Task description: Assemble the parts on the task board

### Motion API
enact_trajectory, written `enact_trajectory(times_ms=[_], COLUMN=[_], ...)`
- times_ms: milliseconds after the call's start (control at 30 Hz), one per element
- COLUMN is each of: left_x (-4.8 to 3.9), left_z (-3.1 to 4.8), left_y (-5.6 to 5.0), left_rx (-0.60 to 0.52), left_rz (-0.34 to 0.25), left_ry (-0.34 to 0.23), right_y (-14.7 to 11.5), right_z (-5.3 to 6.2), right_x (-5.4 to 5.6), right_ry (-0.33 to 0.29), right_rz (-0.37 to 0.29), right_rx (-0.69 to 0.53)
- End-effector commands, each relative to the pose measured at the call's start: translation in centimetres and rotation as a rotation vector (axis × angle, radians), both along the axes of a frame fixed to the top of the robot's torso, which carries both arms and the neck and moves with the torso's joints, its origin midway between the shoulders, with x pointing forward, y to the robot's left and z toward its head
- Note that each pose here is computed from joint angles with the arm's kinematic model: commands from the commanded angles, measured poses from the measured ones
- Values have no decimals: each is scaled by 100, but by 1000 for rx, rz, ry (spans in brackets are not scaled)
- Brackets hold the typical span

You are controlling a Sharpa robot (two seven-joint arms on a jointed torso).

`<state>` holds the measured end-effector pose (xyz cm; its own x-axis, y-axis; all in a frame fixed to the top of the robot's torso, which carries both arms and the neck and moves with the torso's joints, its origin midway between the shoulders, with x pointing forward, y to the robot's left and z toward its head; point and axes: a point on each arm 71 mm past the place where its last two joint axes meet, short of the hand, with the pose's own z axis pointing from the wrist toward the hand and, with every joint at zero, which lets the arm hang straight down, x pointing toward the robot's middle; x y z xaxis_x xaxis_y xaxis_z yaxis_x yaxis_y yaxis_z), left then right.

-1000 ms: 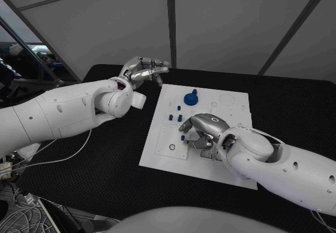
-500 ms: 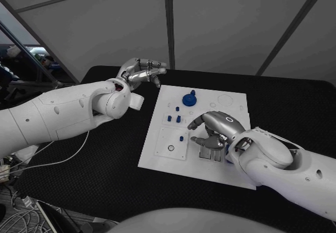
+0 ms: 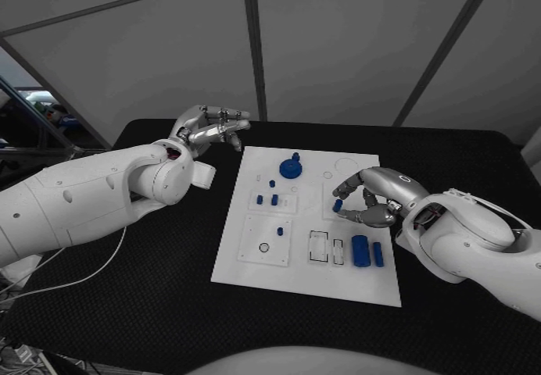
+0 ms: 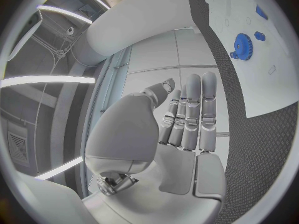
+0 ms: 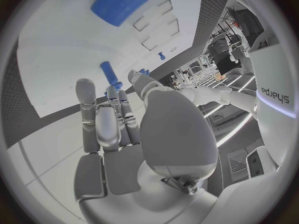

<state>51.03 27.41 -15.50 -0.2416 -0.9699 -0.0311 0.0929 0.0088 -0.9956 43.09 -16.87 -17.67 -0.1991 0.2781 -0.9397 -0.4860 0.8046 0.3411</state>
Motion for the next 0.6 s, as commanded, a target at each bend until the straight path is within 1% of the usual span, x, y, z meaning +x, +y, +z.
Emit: enact_trajectory(times_ms=[33,100,300,467,600], left_x=[-5,-10,-10,-9,-9], left_z=[17,22,22,22,21], left_y=[-27,-42,-29,-31,-32], left_rx=[-9,-12,-11,-11,-11], left_rz=[-17,-23,-20,-21,-21], left_ry=[-5,-9,-9,-10,-10], right_y=[-15,-49,-52,11,44], right_z=[-49,-70,-103,-104,-97], right_x=[3,29,58,77,98], right_ry=[44,46,56,44,28], right_rz=[65,69,77,82,72], right_rx=[-71,-98,-130,-124,-109])
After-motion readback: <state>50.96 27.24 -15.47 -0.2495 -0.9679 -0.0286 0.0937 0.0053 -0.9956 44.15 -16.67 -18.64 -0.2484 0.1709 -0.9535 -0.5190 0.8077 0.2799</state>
